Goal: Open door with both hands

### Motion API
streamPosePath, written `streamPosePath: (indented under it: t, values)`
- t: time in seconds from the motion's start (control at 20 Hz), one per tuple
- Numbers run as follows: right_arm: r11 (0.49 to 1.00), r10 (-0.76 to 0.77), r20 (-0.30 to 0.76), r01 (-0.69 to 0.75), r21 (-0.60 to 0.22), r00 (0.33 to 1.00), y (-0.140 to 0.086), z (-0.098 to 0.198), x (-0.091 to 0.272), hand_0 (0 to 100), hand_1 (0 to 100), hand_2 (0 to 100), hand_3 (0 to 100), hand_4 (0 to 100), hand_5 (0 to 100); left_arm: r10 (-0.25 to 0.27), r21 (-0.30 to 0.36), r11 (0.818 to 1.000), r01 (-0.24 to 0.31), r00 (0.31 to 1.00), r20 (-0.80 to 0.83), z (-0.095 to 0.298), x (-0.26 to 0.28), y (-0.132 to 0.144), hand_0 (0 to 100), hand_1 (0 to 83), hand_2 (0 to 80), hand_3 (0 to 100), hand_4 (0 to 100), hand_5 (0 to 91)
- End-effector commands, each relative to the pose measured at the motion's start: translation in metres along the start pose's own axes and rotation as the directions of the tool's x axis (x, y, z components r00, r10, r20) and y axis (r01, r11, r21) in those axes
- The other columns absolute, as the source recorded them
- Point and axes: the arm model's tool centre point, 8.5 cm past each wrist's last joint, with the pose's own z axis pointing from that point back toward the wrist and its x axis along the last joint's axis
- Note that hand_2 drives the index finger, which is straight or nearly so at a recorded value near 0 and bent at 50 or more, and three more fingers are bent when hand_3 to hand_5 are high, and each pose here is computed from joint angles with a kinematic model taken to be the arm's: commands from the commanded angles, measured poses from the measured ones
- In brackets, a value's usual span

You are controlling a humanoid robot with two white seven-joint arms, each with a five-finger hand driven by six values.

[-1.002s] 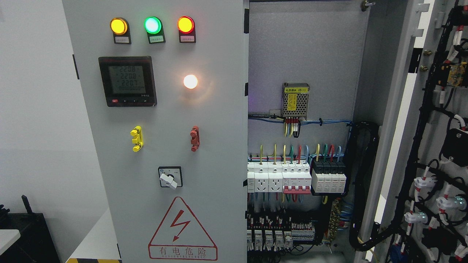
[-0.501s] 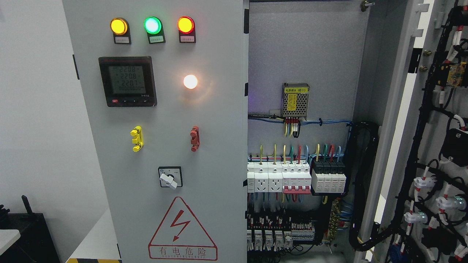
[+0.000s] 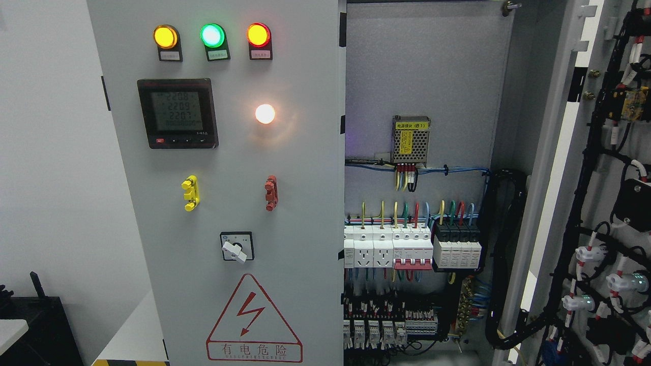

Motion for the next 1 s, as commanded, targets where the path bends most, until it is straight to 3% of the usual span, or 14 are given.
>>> streamPosePath:
  t: [0.0, 0.35, 0.95]
  values:
    - [0.999, -0.024, 0.274, 0.010, 0.053, 0.962, 0.018, 0.027, 0.087, 0, 0, 0, 0, 0, 0, -0.007, -0.028, 1.000, 0.007, 1.000, -0.004, -0.005, -0.001, -0.020, 0, 0.0, 0.0, 0, 4, 0.0]
    - [0.997, -0.036, 0.438, 0.005, 0.071, 0.898, 0.022, 0.037, 0.123, 0, 0, 0, 0, 0, 0, -0.007, -0.029, 1.000, 0.007, 1.000, -0.004, -0.005, -0.001, -0.021, 0, 0.0, 0.0, 0, 4, 0.0]
    - [0.997, -0.045, 0.608, 0.001, 0.074, 0.793, 0.020, 0.044, 0.161, 0, 0, 0, 0, 0, 0, -0.008, -0.028, 1.000, 0.007, 1.000, -0.003, -0.005, -0.001, -0.020, 0, 0.0, 0.0, 0, 4, 0.0]
